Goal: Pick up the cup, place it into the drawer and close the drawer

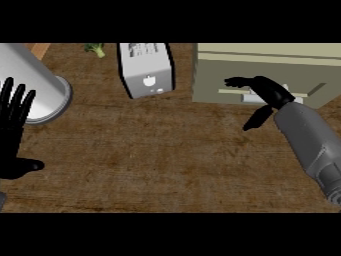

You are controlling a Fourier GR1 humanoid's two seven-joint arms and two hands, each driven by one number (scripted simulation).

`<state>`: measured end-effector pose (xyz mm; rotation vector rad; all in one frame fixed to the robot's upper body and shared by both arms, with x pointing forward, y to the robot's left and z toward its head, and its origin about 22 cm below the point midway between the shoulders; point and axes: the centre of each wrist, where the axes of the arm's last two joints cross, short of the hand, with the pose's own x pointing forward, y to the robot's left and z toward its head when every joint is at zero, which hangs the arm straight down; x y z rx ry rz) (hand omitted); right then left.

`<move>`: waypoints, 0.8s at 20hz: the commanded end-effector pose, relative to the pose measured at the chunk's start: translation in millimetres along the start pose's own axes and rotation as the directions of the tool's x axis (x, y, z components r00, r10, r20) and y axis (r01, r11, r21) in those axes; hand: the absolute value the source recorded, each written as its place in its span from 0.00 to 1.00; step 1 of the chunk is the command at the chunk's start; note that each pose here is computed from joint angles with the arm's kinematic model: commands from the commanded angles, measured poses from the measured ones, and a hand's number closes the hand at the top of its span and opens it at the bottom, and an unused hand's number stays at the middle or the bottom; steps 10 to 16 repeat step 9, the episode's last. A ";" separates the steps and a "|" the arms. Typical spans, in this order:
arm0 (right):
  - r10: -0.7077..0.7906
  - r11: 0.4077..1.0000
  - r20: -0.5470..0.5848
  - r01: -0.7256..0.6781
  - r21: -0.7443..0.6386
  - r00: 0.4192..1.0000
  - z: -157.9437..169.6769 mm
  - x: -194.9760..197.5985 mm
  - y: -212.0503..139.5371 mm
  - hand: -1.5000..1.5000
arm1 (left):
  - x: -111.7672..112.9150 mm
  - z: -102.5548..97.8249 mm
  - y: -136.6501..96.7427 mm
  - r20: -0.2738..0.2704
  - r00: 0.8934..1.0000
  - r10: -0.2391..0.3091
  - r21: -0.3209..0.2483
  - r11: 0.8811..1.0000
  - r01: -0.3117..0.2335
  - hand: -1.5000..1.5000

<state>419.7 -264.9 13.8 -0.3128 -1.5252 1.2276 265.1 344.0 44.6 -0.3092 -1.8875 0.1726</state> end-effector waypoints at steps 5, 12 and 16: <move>0.004 0.998 -0.084 -0.009 -0.063 0.996 3.9 -0.9 -56.6 0.00 | -18.1 0.3 -17.0 -0.010 1.000 0.012 -0.023 1.000 -0.012 0.00; -0.017 0.998 -0.098 0.012 -0.059 0.995 5.8 -3.9 -53.8 0.00 | -6.4 -5.2 -1.6 0.001 1.000 -0.014 -0.022 1.000 0.014 0.00; -0.017 0.998 -0.098 0.012 -0.059 0.995 5.8 -3.9 -53.8 0.00 | -6.4 -5.2 -1.6 0.001 1.000 -0.014 -0.022 1.000 0.014 0.00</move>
